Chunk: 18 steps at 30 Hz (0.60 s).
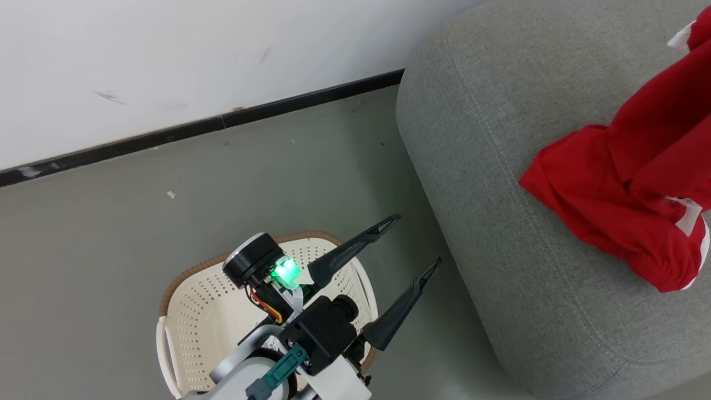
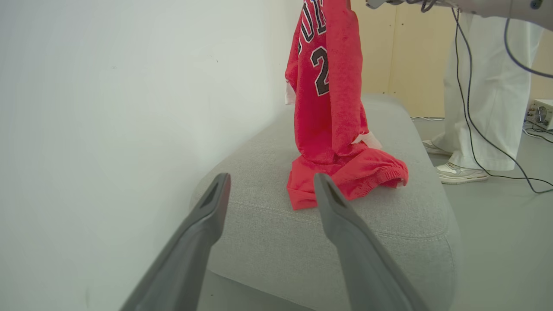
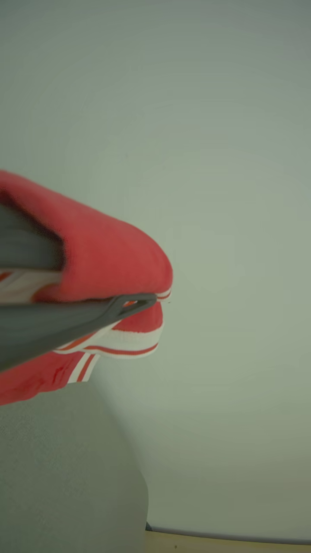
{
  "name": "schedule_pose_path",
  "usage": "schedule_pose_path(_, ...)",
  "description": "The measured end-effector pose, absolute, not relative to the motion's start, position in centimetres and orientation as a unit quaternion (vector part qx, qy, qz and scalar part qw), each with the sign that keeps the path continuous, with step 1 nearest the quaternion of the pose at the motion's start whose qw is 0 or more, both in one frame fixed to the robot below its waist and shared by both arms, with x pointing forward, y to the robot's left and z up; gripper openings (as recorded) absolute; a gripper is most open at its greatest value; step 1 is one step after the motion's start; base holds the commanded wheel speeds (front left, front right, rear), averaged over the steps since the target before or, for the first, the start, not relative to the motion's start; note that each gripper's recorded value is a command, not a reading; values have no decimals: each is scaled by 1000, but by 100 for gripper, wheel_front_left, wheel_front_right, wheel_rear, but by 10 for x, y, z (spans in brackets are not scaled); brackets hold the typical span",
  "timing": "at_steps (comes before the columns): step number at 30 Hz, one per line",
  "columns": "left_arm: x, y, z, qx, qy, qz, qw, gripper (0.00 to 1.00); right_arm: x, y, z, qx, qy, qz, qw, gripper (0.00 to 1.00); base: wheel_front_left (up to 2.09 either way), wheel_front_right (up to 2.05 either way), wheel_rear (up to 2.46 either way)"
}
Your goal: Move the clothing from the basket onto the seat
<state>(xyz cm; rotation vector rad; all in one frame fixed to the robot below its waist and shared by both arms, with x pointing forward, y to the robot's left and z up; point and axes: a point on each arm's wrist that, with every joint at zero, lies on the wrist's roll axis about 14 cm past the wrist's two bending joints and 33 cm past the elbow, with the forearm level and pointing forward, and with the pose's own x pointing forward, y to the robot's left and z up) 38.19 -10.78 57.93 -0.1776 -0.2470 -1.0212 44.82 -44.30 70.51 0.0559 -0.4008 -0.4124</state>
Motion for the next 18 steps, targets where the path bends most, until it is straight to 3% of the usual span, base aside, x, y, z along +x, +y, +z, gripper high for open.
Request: schedule_pose_path(18,405,-113,553,-93,-97,-491,861,100,412,-439,498,64,3,-260,963,0,0,0,0)
